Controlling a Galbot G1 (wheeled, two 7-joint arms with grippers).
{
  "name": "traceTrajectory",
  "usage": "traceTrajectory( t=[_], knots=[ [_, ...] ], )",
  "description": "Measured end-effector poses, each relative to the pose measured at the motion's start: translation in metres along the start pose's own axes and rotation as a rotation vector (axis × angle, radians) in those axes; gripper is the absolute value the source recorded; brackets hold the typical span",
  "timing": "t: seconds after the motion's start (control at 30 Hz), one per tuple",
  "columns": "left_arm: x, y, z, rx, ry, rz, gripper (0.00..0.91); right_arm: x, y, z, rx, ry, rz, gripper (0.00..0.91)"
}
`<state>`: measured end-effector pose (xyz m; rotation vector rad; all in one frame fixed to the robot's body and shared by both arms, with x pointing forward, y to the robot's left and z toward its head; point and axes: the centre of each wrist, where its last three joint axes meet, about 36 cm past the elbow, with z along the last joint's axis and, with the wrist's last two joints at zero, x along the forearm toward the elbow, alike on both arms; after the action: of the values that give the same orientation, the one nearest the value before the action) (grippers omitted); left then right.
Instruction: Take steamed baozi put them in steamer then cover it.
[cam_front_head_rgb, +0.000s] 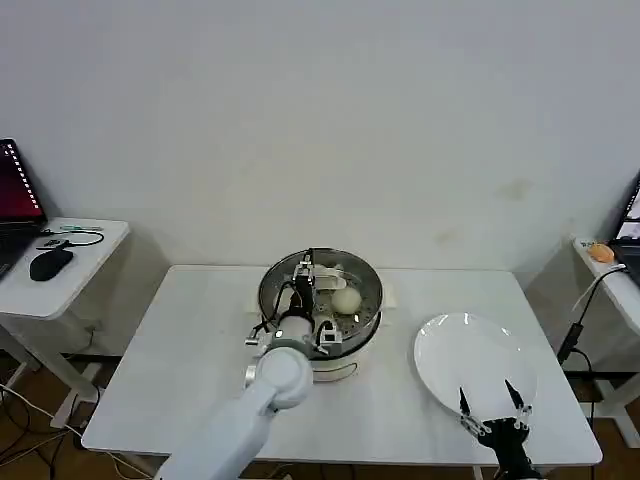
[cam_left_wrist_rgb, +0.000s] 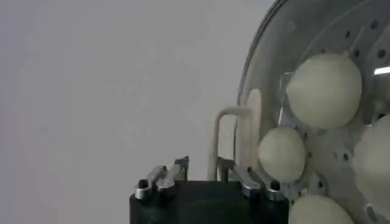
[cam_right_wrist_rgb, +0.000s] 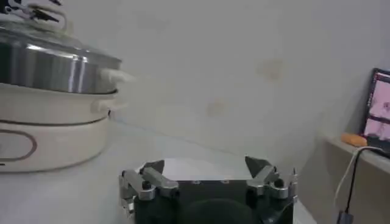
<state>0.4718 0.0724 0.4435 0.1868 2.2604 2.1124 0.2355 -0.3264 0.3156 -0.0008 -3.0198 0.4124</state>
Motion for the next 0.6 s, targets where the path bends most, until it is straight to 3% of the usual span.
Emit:
traceTrajectory(
  t=[0.6],
  knots=[
    [0.066,0.018,0.018,0.118,-0.092,-0.021,0.907,0.002,-0.001,0.005,0.008,0.013,-0.010,0.907]
  ],
)
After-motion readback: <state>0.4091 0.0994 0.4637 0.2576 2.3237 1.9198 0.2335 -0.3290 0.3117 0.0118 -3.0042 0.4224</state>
